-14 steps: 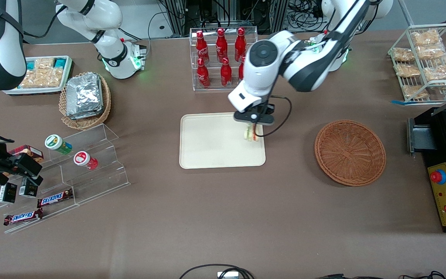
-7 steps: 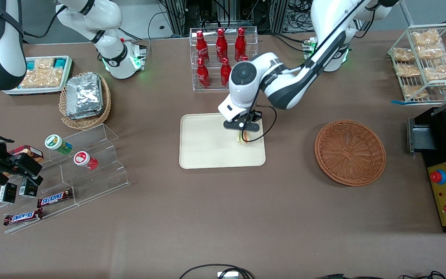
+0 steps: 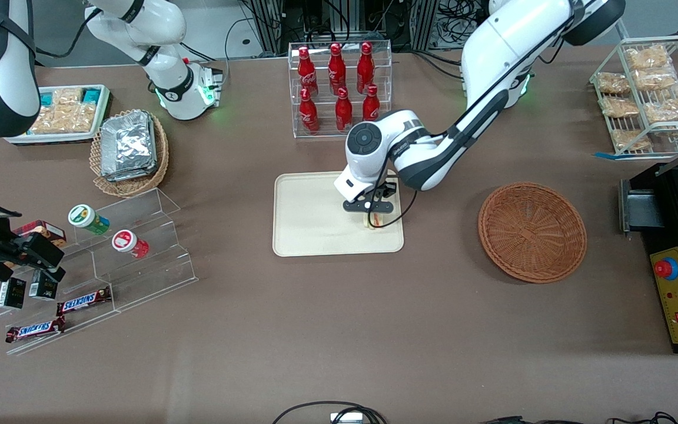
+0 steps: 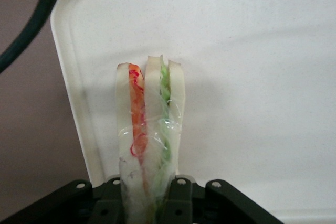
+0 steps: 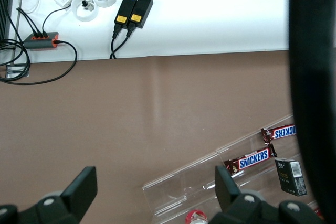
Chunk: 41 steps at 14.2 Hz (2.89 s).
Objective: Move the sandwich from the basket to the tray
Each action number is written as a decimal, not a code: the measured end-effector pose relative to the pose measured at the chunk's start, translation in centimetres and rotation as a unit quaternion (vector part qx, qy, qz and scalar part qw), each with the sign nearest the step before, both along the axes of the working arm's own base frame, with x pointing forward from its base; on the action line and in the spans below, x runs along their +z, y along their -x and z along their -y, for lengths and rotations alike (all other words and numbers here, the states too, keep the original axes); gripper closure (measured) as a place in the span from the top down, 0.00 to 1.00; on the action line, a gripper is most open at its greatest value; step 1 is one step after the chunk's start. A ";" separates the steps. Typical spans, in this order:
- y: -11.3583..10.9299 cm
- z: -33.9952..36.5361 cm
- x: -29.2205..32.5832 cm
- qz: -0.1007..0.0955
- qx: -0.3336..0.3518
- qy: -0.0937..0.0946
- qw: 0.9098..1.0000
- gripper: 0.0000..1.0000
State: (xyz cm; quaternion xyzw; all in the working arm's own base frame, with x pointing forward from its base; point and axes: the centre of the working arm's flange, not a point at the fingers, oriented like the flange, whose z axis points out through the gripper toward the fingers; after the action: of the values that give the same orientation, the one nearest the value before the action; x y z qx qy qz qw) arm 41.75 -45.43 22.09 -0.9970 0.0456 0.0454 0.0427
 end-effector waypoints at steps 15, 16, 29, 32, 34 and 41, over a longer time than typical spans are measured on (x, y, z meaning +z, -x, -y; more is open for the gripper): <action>-2.5 -0.1 4.1 0.051 0.023 -0.002 0.998 1.00; -3.7 -1.1 5.7 0.058 0.039 -0.004 0.998 1.00; -16.7 -14.0 22.6 0.075 0.217 -0.057 0.972 1.00; -17.4 -16.7 24.0 0.054 0.205 -0.048 0.976 1.00; -17.7 -19.4 25.5 0.040 0.191 -0.048 0.980 1.00; -17.5 -32.2 33.1 0.005 0.122 -0.020 0.992 1.00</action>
State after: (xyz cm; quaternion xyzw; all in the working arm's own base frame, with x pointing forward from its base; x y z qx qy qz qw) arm 59.24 -13.28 55.16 -0.9943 -0.0773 0.0463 0.0574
